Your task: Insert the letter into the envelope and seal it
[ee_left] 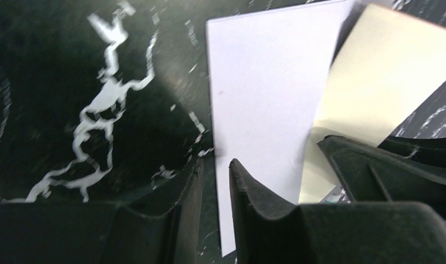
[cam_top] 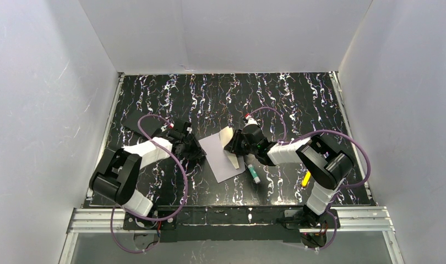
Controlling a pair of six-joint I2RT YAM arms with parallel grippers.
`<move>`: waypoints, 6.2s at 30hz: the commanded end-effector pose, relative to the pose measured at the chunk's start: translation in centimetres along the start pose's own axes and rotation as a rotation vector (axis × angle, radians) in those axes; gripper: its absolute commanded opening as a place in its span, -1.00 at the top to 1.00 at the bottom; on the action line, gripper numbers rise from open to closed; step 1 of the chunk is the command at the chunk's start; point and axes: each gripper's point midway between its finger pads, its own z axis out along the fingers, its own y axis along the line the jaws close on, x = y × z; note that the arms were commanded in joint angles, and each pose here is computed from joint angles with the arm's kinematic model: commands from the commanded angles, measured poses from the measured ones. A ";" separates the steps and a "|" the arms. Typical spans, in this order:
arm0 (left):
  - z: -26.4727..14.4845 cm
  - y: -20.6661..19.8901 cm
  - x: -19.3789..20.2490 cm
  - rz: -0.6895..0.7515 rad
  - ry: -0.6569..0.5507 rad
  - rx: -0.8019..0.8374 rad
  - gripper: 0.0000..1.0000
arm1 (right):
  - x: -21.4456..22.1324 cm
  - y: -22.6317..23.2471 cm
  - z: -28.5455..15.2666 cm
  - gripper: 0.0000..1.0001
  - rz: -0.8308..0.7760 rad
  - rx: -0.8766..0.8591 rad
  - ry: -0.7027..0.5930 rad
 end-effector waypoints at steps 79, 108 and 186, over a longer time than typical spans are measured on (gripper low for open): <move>4.4 3.6 0.2 0.131 0.128 -0.209 1.00 | -0.1 -4.8 -3.6 0.97 0.004 0.115 0.171; 3.8 3.8 -1.1 0.100 0.041 -0.232 1.00 | 2.3 -5.6 -4.4 0.97 0.019 0.217 0.365; 1.8 1.0 3.5 -0.027 0.224 -0.033 0.49 | 5.1 -2.0 0.3 0.97 0.088 0.056 0.204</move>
